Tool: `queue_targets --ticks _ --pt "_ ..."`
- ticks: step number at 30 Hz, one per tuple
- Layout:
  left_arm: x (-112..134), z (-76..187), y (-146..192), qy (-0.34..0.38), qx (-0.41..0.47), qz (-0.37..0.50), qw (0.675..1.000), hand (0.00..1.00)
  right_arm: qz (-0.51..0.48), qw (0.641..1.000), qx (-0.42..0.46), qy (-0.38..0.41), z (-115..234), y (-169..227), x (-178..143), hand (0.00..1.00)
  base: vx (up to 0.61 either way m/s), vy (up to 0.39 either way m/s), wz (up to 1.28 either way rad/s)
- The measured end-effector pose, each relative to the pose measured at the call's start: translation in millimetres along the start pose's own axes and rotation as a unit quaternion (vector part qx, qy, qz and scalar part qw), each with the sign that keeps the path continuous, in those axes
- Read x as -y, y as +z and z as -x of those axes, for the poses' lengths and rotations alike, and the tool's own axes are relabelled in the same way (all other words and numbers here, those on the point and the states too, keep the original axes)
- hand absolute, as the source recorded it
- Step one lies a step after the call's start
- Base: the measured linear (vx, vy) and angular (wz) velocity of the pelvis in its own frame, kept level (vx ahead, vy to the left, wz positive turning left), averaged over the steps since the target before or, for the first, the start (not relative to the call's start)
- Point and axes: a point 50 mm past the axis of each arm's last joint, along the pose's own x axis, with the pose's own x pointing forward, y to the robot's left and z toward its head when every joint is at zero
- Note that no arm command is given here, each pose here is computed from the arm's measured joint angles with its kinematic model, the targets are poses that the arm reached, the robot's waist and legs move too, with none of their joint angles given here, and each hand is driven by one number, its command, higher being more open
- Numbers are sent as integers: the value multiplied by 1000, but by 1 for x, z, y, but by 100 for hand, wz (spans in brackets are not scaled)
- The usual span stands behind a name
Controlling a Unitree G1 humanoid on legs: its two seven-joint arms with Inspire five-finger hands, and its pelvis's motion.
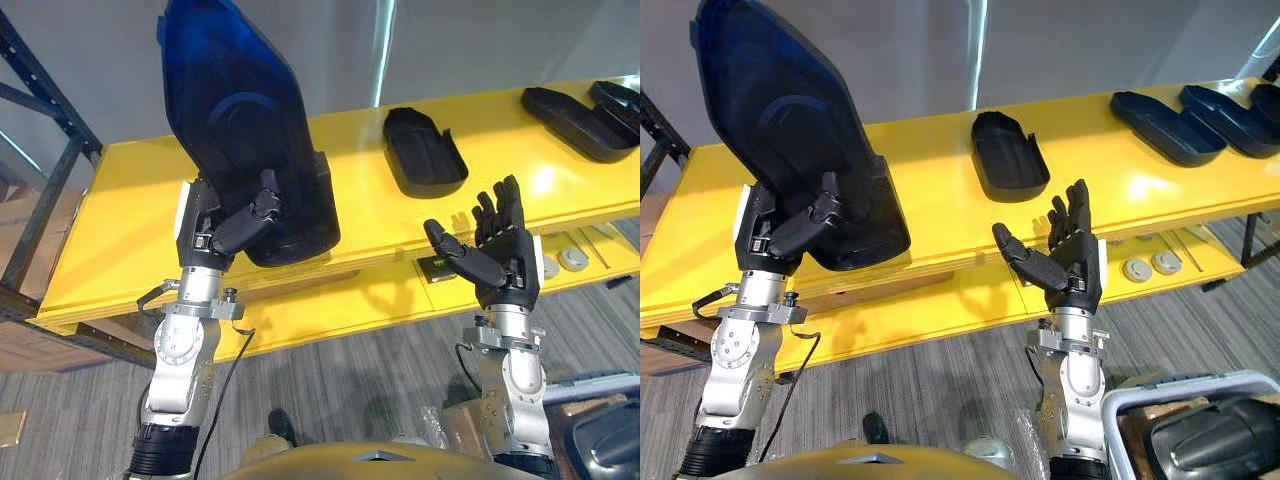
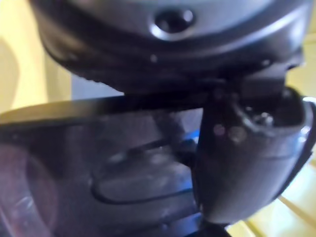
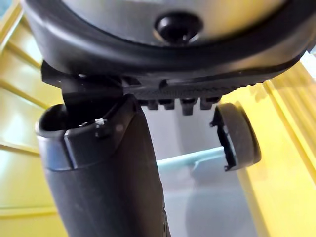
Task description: Walk over and take three plastic housings, then place them on the shelf
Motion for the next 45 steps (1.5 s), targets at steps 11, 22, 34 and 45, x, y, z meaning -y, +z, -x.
queue_targets --ticks 11,22,34,45 --pt "-12 -3 -22 37 -64 -10 997 0 -54 998 -18 36 1 -3 -3 100 -71 26 -16" --pt "-78 -113 12 89 -38 -73 993 0 -101 988 -93 66 25 -22 -9 100 36 71 -34" --pt "-66 -148 -8 117 -127 -20 985 0 -97 974 -108 172 6 -22 -43 100 18 -8 -3" --pt "-67 -191 50 155 -67 -33 985 0 -101 961 -135 221 7 -28 -64 100 -32 10 1"
